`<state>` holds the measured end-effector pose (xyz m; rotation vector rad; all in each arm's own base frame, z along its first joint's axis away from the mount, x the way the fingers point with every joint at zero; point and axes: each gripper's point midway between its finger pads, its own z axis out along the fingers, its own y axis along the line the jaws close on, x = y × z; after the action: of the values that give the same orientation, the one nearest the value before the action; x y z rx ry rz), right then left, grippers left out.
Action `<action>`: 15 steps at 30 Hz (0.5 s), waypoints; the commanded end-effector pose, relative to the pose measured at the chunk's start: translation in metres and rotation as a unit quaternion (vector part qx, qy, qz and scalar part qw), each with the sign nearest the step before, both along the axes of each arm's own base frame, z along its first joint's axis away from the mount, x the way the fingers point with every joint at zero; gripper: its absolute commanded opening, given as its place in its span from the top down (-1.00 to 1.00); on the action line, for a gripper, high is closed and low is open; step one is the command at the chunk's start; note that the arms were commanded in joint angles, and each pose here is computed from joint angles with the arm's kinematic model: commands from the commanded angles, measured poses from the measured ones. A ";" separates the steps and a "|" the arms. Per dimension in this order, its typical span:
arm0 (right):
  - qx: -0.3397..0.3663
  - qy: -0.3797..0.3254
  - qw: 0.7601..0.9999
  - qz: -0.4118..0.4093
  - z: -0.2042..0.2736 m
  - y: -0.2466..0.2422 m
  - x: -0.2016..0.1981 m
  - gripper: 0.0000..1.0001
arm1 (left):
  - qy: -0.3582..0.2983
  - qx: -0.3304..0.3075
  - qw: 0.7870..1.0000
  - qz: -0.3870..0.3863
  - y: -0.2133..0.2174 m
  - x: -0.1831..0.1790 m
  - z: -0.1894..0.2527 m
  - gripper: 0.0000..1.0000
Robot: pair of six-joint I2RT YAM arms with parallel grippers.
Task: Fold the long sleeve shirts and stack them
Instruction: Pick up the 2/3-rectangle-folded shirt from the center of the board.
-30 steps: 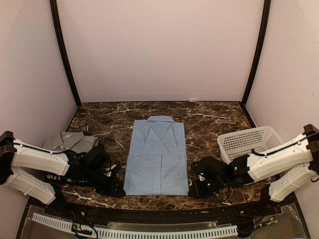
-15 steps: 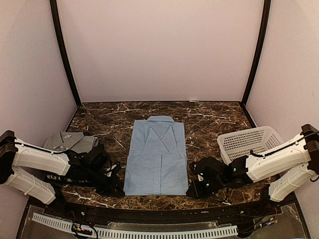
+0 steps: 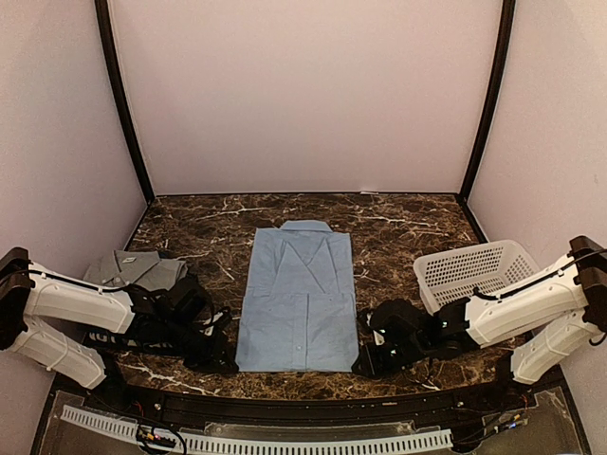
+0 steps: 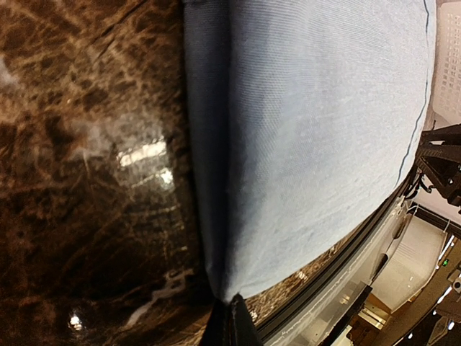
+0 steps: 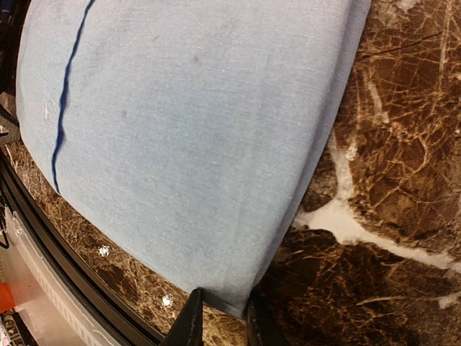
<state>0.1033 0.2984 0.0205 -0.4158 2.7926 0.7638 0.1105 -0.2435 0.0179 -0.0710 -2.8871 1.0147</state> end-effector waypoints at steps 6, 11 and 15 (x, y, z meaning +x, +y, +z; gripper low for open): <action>-0.005 0.006 1.000 -0.008 -0.006 -0.011 -0.003 0.70 | -0.017 -0.005 1.000 -0.007 -0.007 0.006 0.007 1.00; -0.003 -0.011 1.000 -0.015 0.000 -0.010 0.003 0.94 | -0.020 -0.005 1.000 -0.009 -0.008 0.006 0.009 1.00; 0.007 -0.021 1.000 -0.015 0.010 -0.007 0.006 1.00 | -0.029 -0.002 1.000 -0.008 -0.007 0.007 0.013 1.00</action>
<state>0.1034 0.2902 0.0189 -0.3960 2.7897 0.7450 0.1120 -0.2469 0.0199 -0.0856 -2.8973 1.0122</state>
